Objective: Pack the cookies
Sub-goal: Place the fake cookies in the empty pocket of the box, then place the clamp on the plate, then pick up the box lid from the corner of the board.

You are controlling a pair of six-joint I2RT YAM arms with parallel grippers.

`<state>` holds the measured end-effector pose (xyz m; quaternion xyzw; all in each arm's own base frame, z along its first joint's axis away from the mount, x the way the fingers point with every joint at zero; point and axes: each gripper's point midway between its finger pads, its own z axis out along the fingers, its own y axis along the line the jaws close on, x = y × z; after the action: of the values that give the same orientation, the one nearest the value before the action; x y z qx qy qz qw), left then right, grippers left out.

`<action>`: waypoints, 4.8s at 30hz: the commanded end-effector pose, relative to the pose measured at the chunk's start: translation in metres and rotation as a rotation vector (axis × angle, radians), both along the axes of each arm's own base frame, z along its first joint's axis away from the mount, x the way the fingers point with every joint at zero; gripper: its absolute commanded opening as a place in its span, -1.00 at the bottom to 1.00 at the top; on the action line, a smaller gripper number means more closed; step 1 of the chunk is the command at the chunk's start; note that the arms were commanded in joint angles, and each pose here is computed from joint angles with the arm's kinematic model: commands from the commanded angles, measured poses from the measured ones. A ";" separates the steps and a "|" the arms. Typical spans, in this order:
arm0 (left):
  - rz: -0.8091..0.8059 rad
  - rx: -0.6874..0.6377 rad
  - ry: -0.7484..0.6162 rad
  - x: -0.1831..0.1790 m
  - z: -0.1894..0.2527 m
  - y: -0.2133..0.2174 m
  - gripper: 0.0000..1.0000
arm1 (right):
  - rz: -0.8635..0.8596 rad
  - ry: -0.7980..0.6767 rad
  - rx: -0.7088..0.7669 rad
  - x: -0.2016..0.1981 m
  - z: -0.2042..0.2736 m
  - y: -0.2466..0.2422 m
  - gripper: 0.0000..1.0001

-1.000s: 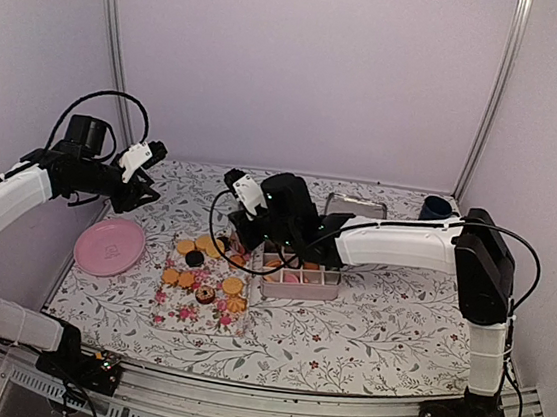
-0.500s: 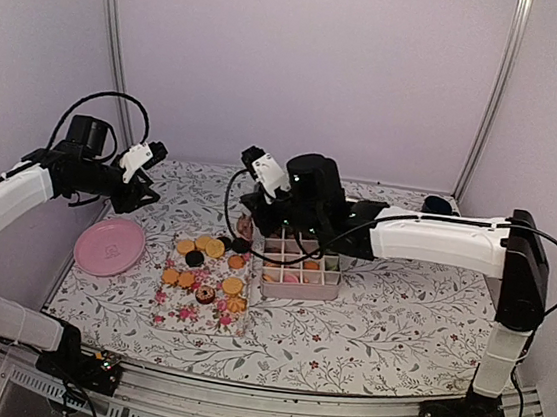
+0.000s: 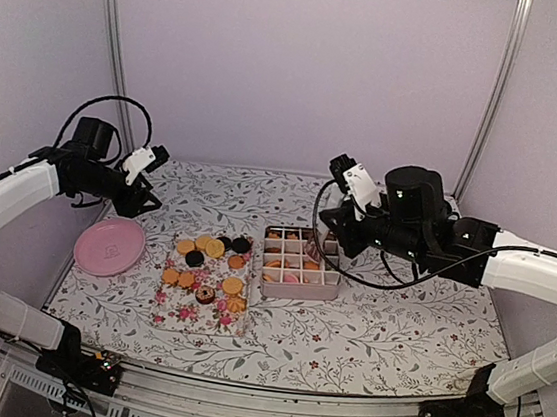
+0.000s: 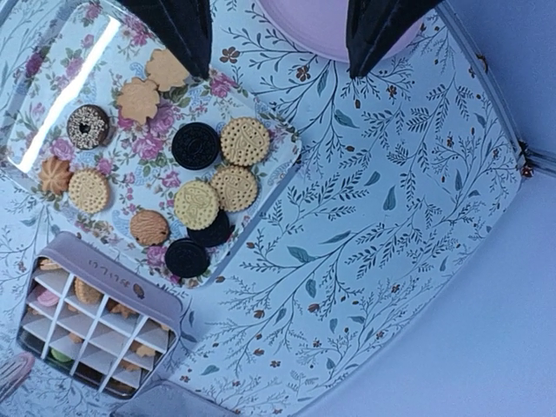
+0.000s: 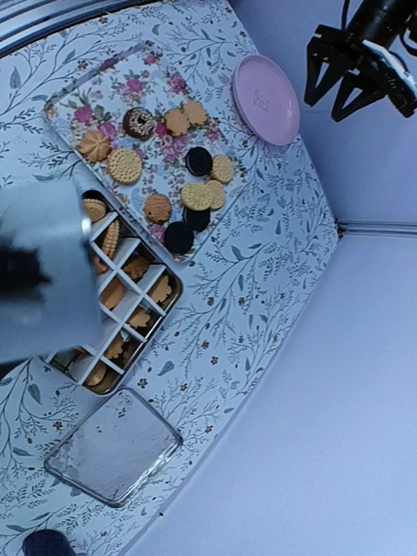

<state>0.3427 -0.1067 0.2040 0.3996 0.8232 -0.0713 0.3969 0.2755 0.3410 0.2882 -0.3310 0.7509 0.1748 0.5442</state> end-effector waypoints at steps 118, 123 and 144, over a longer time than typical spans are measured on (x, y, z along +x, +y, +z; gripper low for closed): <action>0.107 -0.042 0.017 0.004 -0.001 0.017 0.46 | -0.225 0.663 0.224 0.146 -0.112 0.087 0.46; 0.103 -0.051 0.010 0.003 0.003 0.015 0.47 | -0.536 0.590 0.167 0.190 -0.129 -0.044 0.36; 0.097 -0.040 0.006 0.003 0.003 0.016 0.47 | -0.896 0.731 -0.013 0.234 -0.256 -0.206 0.05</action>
<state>0.3435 -0.0936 0.2012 0.3522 0.8448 -0.0741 0.3959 0.5046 0.1452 0.0432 0.0950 0.9555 0.0413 0.2764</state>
